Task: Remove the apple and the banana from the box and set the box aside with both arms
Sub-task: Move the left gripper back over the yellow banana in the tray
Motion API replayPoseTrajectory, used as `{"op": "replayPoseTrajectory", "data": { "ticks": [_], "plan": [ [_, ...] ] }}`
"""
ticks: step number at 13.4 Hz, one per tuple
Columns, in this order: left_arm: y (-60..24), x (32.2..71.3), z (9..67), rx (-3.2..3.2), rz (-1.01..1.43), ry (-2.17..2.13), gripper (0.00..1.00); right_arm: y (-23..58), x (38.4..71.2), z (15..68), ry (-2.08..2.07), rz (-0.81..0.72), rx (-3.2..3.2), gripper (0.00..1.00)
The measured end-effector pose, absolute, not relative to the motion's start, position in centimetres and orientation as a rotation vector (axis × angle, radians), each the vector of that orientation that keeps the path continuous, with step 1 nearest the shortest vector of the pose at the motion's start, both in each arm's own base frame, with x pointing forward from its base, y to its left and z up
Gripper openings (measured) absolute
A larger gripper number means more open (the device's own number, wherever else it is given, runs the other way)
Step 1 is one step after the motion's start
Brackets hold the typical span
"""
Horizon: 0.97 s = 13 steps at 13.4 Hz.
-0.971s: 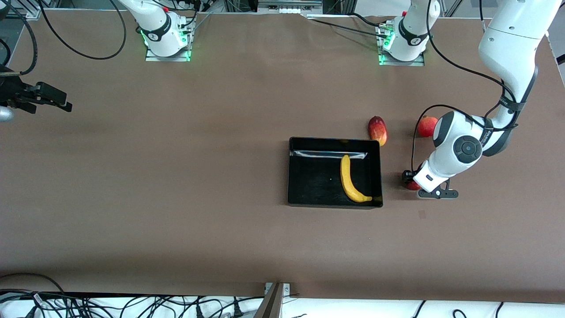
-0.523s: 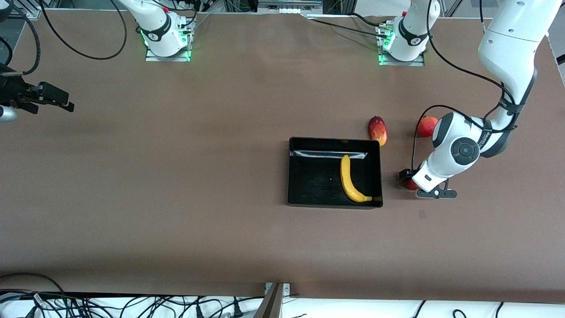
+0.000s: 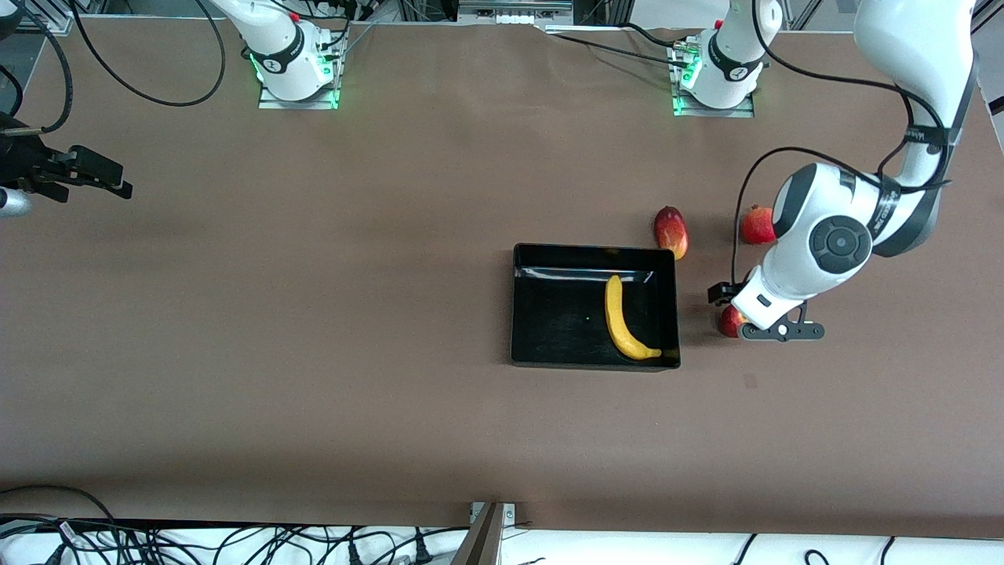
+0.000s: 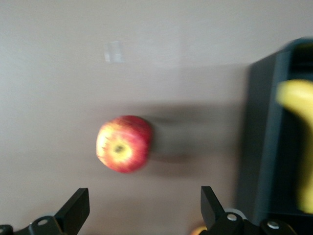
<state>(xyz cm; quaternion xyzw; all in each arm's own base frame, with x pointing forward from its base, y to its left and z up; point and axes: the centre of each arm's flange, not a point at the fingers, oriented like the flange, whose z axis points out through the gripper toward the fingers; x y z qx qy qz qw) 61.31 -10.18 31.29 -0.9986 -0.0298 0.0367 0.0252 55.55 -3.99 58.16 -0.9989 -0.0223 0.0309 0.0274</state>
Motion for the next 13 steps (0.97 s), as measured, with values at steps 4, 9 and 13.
{"op": "replayPoseTrajectory", "data": {
  "ticks": [4,9,13],
  "plan": [
    [-16.4,60.1,32.1,-3.106,0.088,-0.178,1.0,-4.0,55.6,58.2,-0.069,0.095,-3.085,1.0],
    [-22.4,59.1,29.7,-3.132,0.059,-0.217,1.0,-4.0,55.6,58.2,-0.069,0.095,-3.085,1.0],
    [-22.9,61.2,25.3,-3.065,0.042,-0.324,1.0,-4.0,55.6,58.2,-0.069,0.094,-3.085,1.0]
  ]
}}
